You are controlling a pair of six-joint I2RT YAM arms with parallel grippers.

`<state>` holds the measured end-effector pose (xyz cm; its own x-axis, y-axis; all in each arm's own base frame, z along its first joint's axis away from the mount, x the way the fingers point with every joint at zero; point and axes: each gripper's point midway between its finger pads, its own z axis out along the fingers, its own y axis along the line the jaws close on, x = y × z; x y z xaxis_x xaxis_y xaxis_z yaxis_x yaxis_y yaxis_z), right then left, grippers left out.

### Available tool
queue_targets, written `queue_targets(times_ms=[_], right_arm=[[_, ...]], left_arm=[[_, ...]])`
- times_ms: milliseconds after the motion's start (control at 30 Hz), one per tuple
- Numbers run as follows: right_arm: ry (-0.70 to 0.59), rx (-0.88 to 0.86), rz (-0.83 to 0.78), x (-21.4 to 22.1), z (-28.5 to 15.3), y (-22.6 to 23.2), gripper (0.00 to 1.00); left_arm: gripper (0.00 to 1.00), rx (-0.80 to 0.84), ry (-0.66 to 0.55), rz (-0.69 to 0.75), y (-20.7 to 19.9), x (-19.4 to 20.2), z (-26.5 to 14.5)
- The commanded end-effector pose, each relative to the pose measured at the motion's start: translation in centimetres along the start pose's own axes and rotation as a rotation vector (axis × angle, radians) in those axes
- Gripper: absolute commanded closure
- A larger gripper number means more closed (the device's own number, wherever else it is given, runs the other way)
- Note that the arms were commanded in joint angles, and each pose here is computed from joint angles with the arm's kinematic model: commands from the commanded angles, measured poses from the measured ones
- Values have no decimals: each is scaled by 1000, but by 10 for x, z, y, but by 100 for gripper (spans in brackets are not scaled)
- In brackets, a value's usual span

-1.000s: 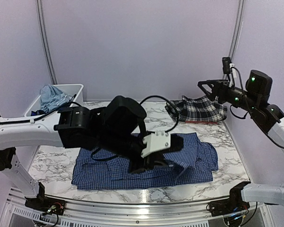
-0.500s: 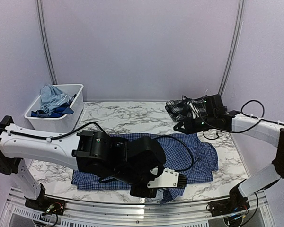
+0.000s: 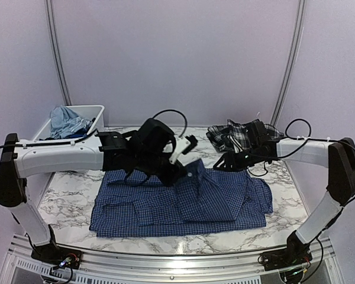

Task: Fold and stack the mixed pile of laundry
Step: Adjust the rectangle-folded shirt at the center of the board.

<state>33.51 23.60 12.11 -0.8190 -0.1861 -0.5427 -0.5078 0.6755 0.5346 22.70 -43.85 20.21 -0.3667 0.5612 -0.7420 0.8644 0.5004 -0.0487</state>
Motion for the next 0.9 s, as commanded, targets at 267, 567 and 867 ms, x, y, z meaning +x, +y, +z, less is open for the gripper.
queue_targets(times_ms=[267,567,867], right_arm=[[170,223,137,42,1,-90,49],[161,283,143,32,-2,-101,51],[-25,263,37,-43,-49,-58,50]], left_arm=[[100,-255,-144,-651,136,77,-24],[100,-403,-125,-761,165,139,-31],[100,-546,-6,-798,178,182,-28]])
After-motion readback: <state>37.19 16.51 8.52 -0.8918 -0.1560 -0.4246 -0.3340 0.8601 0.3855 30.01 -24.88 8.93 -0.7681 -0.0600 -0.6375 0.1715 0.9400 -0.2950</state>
